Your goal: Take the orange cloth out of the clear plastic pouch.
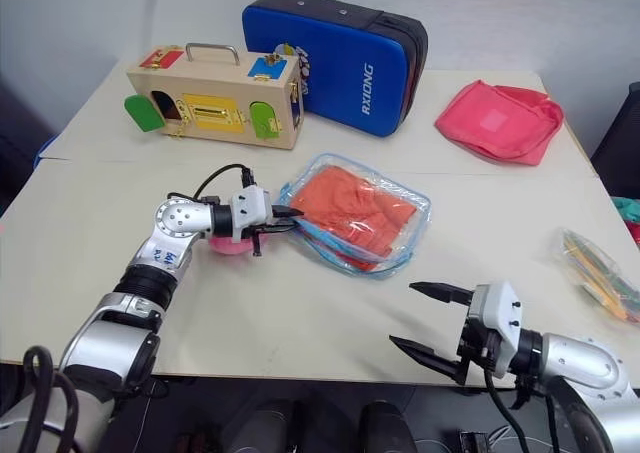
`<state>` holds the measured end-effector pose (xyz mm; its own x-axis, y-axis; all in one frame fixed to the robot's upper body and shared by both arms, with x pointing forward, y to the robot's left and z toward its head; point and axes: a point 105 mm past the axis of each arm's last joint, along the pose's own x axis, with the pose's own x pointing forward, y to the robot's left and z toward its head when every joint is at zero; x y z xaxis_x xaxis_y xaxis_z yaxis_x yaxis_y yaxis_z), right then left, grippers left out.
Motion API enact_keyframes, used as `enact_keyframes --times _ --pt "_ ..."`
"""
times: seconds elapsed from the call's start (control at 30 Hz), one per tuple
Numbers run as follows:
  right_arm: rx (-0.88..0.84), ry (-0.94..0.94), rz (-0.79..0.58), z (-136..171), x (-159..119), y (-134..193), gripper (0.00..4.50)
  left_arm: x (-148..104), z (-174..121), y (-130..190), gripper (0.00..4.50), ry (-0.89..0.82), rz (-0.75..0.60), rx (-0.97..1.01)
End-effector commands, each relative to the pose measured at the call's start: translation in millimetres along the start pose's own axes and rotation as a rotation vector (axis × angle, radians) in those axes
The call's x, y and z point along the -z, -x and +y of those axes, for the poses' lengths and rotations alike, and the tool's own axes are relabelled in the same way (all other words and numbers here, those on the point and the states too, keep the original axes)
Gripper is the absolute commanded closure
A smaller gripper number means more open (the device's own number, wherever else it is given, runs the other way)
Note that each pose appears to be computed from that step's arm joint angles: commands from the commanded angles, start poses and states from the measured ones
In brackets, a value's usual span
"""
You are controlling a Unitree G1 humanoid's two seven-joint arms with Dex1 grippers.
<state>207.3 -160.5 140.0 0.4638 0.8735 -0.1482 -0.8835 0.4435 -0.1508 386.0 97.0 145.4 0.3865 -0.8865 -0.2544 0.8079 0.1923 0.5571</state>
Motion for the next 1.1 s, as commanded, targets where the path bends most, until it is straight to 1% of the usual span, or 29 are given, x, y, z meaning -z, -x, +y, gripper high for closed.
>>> enact_keyframes --times 0.03,0.13,0.17,0.27,0.33,0.4,0.47,0.57,0.7,0.8,0.87,0.97,1.1 --pt "-0.052 -0.020 -0.020 12 -14 -25 0.00 -16 -2 -7 4.48 0.063 -0.080 0.014" --pt "-0.088 -0.052 -0.017 19 -20 -54 0.00 -30 -8 -13 4.48 0.149 -0.115 0.027" --pt "-0.078 -0.038 -0.006 16 -20 -66 0.00 -35 -11 -15 4.48 0.185 -0.118 0.029" --pt "0.012 0.002 0.011 -2 -20 -92 0.00 -46 -17 -19 4.48 0.281 -0.113 0.019" --pt "0.072 0.050 0.047 -16 -16 -104 0.00 -54 -24 -19 4.48 0.297 -0.114 0.039" --pt "0.138 0.090 0.074 -31 -12 -111 0.00 -58 -31 -19 4.48 0.297 -0.106 0.061" --pt "0.211 0.122 0.070 -45 -15 -117 0.00 -60 -36 -18 4.48 0.301 -0.101 0.071" --pt "0.275 0.162 0.077 -57 -14 -122 0.00 -59 -38 -17 4.48 0.312 -0.090 0.072" --pt "0.357 0.168 0.089 -68 -14 -129 0.00 -56 -38 -18 4.48 0.315 -0.083 0.064" --pt "0.372 0.226 0.116 -72 -13 -134 0.60 -56 -38 -19 4.50 0.318 -0.085 0.062" --pt "0.353 0.250 0.143 -71 -10 -136 1.27 -56 -38 -20 4.50 0.317 -0.085 0.062" --pt "0.349 0.258 0.168 -71 -5 -136 1.27 -55 -38 -20 4.50 0.318 -0.085 0.062" --pt "0.281 0.240 0.212 -64 4 -137 1.27 -55 -37 -21 4.50 0.317 -0.085 0.060"
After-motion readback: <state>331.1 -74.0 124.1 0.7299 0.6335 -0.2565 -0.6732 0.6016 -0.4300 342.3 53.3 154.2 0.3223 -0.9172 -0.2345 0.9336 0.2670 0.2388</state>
